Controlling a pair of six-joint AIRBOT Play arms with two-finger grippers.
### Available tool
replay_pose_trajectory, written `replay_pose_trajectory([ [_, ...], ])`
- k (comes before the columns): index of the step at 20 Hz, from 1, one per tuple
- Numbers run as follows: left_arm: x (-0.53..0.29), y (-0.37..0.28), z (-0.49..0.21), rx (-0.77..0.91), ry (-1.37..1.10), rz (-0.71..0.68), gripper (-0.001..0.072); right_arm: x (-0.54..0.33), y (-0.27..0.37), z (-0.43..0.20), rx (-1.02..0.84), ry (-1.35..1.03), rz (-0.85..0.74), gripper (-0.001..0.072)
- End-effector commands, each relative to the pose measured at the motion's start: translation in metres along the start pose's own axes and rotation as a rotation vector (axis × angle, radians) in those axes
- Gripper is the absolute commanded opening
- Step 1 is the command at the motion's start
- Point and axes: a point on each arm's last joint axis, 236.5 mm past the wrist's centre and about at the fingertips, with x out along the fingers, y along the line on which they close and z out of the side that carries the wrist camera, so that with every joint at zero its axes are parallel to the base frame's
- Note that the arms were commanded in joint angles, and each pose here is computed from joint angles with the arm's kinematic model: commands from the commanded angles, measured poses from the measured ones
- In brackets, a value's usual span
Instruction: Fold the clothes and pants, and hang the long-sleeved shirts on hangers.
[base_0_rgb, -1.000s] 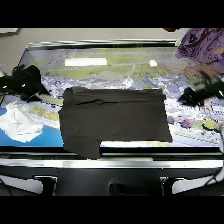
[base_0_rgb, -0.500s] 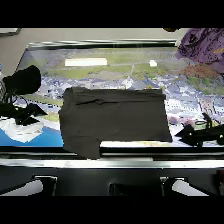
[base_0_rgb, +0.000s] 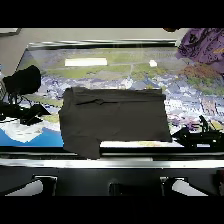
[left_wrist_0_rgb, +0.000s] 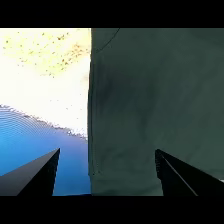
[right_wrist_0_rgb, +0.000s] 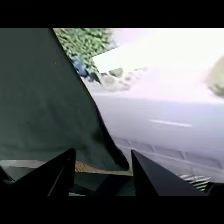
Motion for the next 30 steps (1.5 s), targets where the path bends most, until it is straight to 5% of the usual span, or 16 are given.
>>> replay_pose_trajectory([
  [1,0.001,-0.001,0.003,0.007,-0.012,0.003,0.0657,0.008,0.001,0.000,0.000,0.010,0.033,0.0428],
  [10,0.001,0.000,0.003,0.007,-0.015,0.007,0.0657,0.027,-0.006,-0.032,0.021,0.089,0.045,0.0392],
  [16,0.003,0.001,-0.004,-0.036,0.010,0.004,0.0657,0.028,-0.002,-0.022,0.028,0.046,0.064,0.0034],
  [20,0.032,0.024,-0.045,-0.074,0.086,-0.018,0.0657,0.028,-0.002,-0.021,0.028,0.043,0.062,0.0034],
  [24,0.062,0.011,-0.084,-0.119,0.135,-0.187,0.0658,0.028,-0.002,-0.021,0.040,0.043,0.062,0.0034],
  [30,0.081,0.006,-0.108,-0.104,0.185,-0.184,0.0657,0.028,-0.002,-0.021,0.058,0.044,0.061,0.0034],
])
